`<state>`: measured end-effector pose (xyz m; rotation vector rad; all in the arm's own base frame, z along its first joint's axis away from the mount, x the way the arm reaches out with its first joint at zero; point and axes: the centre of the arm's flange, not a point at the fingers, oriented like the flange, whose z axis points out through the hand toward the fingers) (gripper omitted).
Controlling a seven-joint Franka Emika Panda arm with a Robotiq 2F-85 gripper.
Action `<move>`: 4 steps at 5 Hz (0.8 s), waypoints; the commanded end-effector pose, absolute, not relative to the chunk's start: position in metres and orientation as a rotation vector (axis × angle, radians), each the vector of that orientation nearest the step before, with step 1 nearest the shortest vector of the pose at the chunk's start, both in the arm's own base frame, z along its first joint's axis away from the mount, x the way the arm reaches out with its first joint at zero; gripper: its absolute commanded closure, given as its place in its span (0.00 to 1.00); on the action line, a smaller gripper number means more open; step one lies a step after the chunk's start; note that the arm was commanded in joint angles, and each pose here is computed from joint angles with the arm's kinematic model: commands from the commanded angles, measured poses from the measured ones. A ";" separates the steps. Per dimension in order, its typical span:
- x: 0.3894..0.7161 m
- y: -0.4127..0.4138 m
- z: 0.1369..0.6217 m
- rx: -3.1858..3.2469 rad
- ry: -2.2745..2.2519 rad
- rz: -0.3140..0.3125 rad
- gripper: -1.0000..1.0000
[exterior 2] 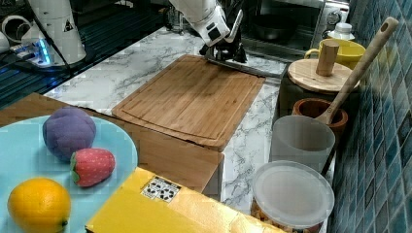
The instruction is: Close the oven.
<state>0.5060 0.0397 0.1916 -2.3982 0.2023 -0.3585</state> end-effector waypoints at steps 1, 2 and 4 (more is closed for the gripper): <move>0.561 0.068 0.264 -2.347 0.185 -0.469 1.00; 0.556 0.088 0.281 -2.304 0.135 -0.440 1.00; 0.541 0.140 0.301 -2.271 0.052 -0.361 1.00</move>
